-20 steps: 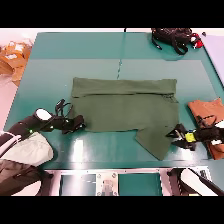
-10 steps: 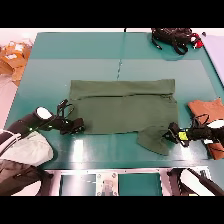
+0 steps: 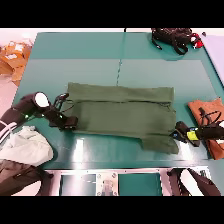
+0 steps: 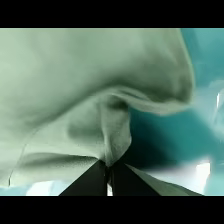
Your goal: Fold the shirts.
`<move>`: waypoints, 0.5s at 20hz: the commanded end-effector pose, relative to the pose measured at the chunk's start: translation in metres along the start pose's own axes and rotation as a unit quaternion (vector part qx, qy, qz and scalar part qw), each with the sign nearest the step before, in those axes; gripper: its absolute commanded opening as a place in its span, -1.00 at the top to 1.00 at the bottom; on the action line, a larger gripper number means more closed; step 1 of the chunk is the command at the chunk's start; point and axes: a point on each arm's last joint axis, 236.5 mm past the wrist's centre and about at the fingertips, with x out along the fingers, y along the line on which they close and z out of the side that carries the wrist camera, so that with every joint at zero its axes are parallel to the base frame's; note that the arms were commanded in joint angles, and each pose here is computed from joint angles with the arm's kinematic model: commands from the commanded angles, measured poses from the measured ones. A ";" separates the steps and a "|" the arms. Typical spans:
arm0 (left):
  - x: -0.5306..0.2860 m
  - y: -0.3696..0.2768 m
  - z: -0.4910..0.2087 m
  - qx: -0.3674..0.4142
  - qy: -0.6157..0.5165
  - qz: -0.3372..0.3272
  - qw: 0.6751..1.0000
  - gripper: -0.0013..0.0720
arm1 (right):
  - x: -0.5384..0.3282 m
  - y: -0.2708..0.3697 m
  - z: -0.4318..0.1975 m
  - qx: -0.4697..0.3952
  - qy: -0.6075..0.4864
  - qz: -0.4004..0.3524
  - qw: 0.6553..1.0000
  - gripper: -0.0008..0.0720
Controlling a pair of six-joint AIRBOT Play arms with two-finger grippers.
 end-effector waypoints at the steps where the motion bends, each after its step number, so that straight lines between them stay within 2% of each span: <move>1: -0.026 -0.001 0.018 0.037 -0.019 0.021 0.999 0.91 | -0.037 0.038 0.014 -0.026 -0.041 0.043 0.998 0.91; 5: -0.068 -0.021 0.072 0.069 -0.102 0.016 0.992 0.92 | -0.062 0.095 0.053 -0.063 -0.105 0.102 0.987 0.91; 10: -0.069 -0.028 0.138 0.076 -0.136 0.014 0.988 0.91 | -0.045 0.131 0.130 -0.085 -0.117 0.099 0.985 0.90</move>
